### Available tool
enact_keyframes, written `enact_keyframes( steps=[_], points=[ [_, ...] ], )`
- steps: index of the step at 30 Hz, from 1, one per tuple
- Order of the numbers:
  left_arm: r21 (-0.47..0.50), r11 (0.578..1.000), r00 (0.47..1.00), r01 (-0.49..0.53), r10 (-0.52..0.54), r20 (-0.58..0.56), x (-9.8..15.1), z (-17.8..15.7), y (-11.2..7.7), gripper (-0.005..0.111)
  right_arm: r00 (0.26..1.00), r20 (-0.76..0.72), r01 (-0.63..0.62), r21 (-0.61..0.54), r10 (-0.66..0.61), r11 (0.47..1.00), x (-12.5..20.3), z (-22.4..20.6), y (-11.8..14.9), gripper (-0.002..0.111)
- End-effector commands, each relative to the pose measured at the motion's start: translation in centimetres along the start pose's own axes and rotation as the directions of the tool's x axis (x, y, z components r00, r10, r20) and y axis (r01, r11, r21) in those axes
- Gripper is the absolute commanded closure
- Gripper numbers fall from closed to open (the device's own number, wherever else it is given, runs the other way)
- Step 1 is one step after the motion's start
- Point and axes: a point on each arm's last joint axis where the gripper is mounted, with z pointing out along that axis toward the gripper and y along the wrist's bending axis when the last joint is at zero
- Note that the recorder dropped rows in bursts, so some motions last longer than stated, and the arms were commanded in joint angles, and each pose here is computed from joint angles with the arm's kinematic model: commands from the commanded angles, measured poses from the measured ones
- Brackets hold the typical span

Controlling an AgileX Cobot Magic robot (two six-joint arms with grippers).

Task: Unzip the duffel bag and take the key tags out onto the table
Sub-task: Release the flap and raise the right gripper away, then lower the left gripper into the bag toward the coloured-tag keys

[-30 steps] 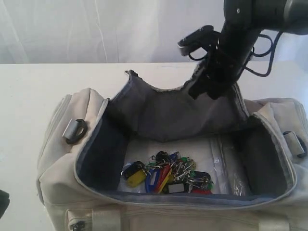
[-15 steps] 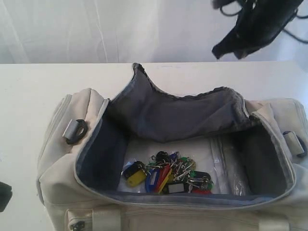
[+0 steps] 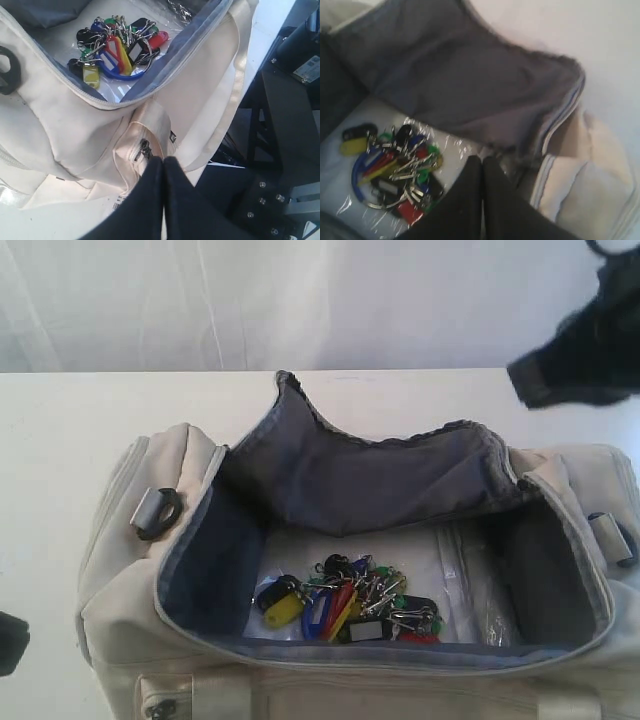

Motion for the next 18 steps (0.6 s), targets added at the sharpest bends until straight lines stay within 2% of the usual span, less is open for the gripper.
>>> enact_keyframes(
  steps=[1, 6, 11, 15, 18],
  points=[
    [0.023, 0.995, 0.993, 0.092, -0.094, 0.069, -1.1, 0.4, 0.4, 0.107, 0.998, -0.053, -0.045, -0.077, 0.041, 0.996, 4.2, 2.4, 0.7, 0.108],
    [0.128, 0.987, 0.995, 0.096, -0.098, 0.01, -4.1, 2.2, 2.0, 0.107, 0.996, -0.093, -0.027, -0.243, 0.004, 0.97, 7.6, 5.3, 2.5, 0.108],
    [0.168, 0.982, 0.996, 0.089, -0.088, -0.013, -7.4, 4.5, 4.6, 0.107, 0.982, -0.188, -0.036, -0.267, -0.016, 0.963, 10.4, 7.2, 3.2, 0.108],
    [0.21, 0.976, 0.997, 0.064, -0.054, -0.051, -9.6, 7.1, 5.6, 0.107, 0.956, -0.282, -0.022, -0.344, -0.08, 0.939, 11.9, 7.3, 4.4, 0.108],
    [0.24, 0.97, 0.997, 0.031, -0.012, -0.081, -10.8, 9.6, 5.6, 0.107, 0.931, -0.334, -0.006, -0.412, -0.145, 0.911, 12.5, 6.9, 5.6, 0.108]
  ],
)
